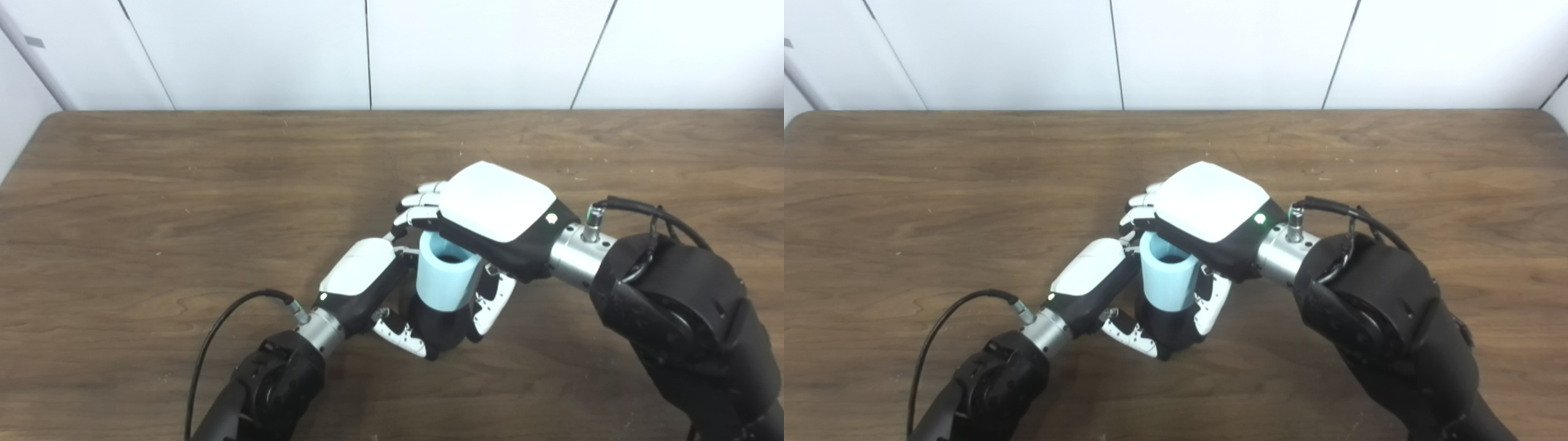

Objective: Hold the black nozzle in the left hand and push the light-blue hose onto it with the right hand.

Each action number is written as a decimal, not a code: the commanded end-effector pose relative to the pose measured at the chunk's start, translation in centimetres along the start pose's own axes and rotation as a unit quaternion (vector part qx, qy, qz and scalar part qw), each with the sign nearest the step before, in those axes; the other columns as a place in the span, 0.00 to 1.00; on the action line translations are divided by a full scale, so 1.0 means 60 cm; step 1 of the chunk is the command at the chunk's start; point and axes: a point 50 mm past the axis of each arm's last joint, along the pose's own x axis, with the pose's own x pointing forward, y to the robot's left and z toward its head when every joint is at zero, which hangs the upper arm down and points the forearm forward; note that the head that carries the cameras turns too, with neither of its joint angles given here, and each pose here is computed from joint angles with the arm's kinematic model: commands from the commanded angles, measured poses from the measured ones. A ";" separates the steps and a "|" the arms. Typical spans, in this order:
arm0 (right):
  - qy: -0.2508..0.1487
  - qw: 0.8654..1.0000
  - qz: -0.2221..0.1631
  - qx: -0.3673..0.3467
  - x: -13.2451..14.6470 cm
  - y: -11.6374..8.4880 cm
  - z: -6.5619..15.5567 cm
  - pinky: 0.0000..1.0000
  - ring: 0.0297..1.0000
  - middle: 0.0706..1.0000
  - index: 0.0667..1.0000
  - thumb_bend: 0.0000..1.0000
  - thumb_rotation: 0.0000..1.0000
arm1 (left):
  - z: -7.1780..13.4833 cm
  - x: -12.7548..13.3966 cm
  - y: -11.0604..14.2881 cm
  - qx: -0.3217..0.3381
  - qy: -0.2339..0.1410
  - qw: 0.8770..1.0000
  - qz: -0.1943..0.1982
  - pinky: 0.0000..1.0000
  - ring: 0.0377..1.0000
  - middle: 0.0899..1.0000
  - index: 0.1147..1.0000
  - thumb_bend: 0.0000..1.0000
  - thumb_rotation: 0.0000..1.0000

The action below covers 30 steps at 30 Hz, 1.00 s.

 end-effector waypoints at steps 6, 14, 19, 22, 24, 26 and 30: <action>0.014 0.996 -0.075 -0.044 -0.020 -0.045 -0.022 0.91 0.94 0.96 0.83 1.00 0.32 | -0.021 -0.002 -0.013 0.017 0.035 0.999 -0.030 1.00 0.71 0.46 0.40 0.52 0.00; 0.030 0.993 -0.115 -0.022 -0.049 -0.069 -0.031 0.91 0.94 0.94 0.83 1.00 0.32 | -0.020 0.003 -0.014 0.018 0.038 0.999 -0.030 1.00 0.71 0.46 0.40 0.52 0.00; 0.037 0.990 -0.135 -0.014 -0.072 -0.089 -0.031 0.92 0.94 0.94 0.84 0.98 0.38 | -0.019 0.005 -0.015 0.018 0.039 0.999 -0.029 1.00 0.71 0.46 0.40 0.52 0.00; 0.035 0.988 -0.151 -0.016 -0.088 -0.099 -0.031 0.89 0.93 0.92 0.85 0.93 0.47 | -0.019 0.006 -0.018 0.017 0.040 0.999 -0.029 1.00 0.71 0.46 0.40 0.52 0.00; 0.029 0.986 -0.161 -0.015 -0.096 -0.097 -0.029 0.86 0.92 0.91 0.86 0.92 0.51 | -0.020 0.007 -0.018 0.017 0.040 0.999 -0.030 1.00 0.71 0.46 0.40 0.52 0.00; 0.021 0.986 -0.165 -0.011 -0.106 -0.088 -0.027 0.85 0.91 0.90 0.86 0.89 0.56 | -0.021 0.008 -0.017 0.016 0.040 0.999 -0.029 1.00 0.71 0.46 0.40 0.52 0.00; -0.009 0.988 -0.155 0.014 -0.120 -0.068 -0.026 0.88 0.91 0.90 0.89 0.81 0.62 | -0.022 0.009 -0.015 0.015 0.041 0.999 -0.028 1.00 0.71 0.46 0.40 0.52 0.00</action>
